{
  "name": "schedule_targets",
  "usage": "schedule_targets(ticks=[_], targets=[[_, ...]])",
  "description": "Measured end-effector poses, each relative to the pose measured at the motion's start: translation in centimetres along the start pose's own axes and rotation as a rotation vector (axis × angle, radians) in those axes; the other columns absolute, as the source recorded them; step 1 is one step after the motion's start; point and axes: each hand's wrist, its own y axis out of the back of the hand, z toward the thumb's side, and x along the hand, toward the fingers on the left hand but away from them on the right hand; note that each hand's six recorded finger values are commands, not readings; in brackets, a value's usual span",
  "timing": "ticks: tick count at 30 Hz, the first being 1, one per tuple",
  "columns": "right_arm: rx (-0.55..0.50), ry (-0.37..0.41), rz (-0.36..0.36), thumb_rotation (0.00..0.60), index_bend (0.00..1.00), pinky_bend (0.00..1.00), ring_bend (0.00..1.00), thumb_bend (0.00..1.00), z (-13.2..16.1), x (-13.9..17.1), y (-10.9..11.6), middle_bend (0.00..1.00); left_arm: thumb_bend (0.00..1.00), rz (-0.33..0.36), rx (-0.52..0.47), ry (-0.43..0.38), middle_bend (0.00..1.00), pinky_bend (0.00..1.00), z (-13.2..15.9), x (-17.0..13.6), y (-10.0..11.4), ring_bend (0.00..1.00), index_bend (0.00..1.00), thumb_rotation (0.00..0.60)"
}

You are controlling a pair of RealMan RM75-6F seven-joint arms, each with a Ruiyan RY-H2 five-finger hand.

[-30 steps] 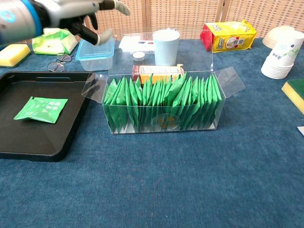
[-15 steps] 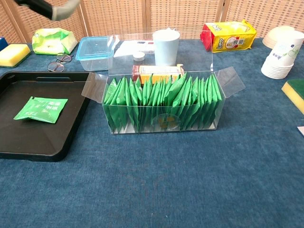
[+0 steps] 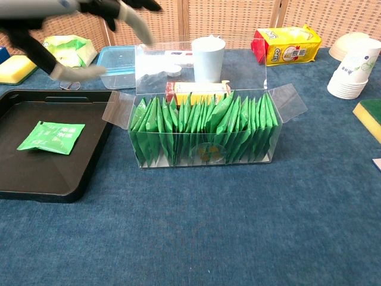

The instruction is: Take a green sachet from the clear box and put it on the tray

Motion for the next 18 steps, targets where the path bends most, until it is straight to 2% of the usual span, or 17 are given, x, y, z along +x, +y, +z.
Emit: schedule_targets(ticks=[5, 12, 18], targets=[[0.0, -0.009, -0.006, 0.6, 0.0, 0.2, 0.11, 0.2, -0.3, 0.2, 0.3, 0.02, 0.42, -0.02, 0.049, -0.057, 0.0, 0.21, 1.6, 3.1, -1.0, 0.0, 0.2, 0.584], [-0.005, -0.025, -0.007, 0.6, 0.0, 0.2, 0.11, 0.2, -1.0, 0.6, 0.3, 0.03, 0.42, -0.021, 0.091, -0.079, 0.0, 0.21, 3.1, 6.7, -1.8, 0.0, 0.2, 0.591], [-0.012, -0.034, -0.012, 0.6, 0.0, 0.2, 0.11, 0.2, -1.4, 0.7, 0.4, 0.02, 0.42, -0.055, 0.104, -0.078, 0.0, 0.21, 3.7, 9.0, -2.4, 0.0, 0.2, 0.59]])
